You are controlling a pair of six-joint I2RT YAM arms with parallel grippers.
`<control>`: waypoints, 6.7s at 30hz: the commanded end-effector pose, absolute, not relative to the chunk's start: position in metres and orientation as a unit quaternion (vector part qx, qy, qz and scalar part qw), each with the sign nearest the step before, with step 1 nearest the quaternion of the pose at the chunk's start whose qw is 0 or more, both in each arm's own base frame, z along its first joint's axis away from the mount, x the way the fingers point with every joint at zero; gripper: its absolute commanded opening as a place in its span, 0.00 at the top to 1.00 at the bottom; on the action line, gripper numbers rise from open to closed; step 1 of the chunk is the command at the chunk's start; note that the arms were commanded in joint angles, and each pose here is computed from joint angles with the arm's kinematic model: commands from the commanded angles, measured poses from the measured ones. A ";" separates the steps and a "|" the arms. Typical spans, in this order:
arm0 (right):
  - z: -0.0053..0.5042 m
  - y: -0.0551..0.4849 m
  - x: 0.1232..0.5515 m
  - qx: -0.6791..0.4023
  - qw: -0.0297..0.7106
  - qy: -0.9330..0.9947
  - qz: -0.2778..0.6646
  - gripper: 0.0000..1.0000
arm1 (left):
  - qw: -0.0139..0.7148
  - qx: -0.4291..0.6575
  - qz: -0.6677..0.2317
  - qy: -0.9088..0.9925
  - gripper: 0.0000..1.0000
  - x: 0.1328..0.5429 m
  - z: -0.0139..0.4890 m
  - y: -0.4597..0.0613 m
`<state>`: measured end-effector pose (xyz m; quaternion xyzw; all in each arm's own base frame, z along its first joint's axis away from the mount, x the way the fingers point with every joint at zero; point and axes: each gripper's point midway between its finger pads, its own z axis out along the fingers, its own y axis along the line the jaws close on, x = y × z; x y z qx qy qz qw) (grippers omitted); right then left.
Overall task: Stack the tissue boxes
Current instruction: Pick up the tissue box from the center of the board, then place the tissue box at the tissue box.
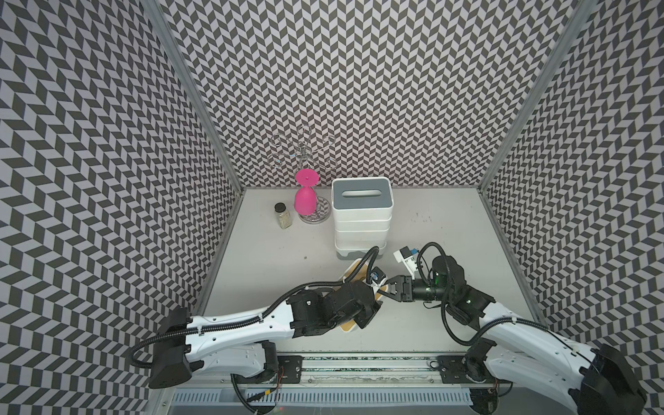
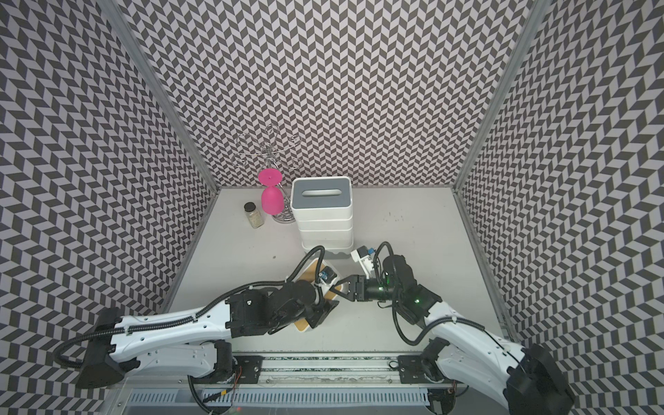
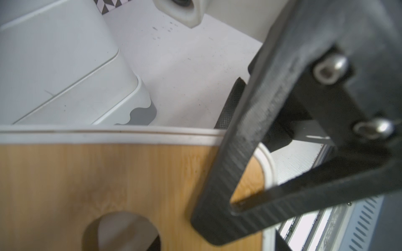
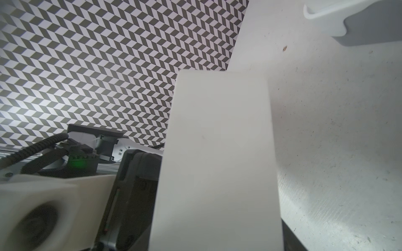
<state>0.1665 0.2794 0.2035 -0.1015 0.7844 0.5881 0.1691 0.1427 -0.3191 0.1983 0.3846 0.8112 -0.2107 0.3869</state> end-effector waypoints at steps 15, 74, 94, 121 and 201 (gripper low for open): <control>0.337 0.257 0.173 -0.095 0.313 0.708 0.626 0.58 | 0.546 0.269 -0.399 0.685 0.25 0.128 0.434 -0.274; 0.473 0.244 0.357 0.074 0.457 0.609 0.644 0.58 | 0.536 0.019 -0.389 0.749 0.12 0.387 0.446 -0.226; 0.442 0.249 0.363 0.073 0.440 0.639 0.627 0.31 | 0.524 -0.008 -0.325 0.788 0.21 0.416 0.407 -0.227; 0.430 0.227 0.363 0.086 0.472 0.666 0.570 0.02 | 0.535 -0.015 -0.249 0.807 0.23 0.422 0.392 -0.228; 0.440 0.256 0.354 0.004 0.461 0.677 0.574 0.01 | 0.562 -0.007 -0.275 0.780 0.17 0.423 0.427 -0.236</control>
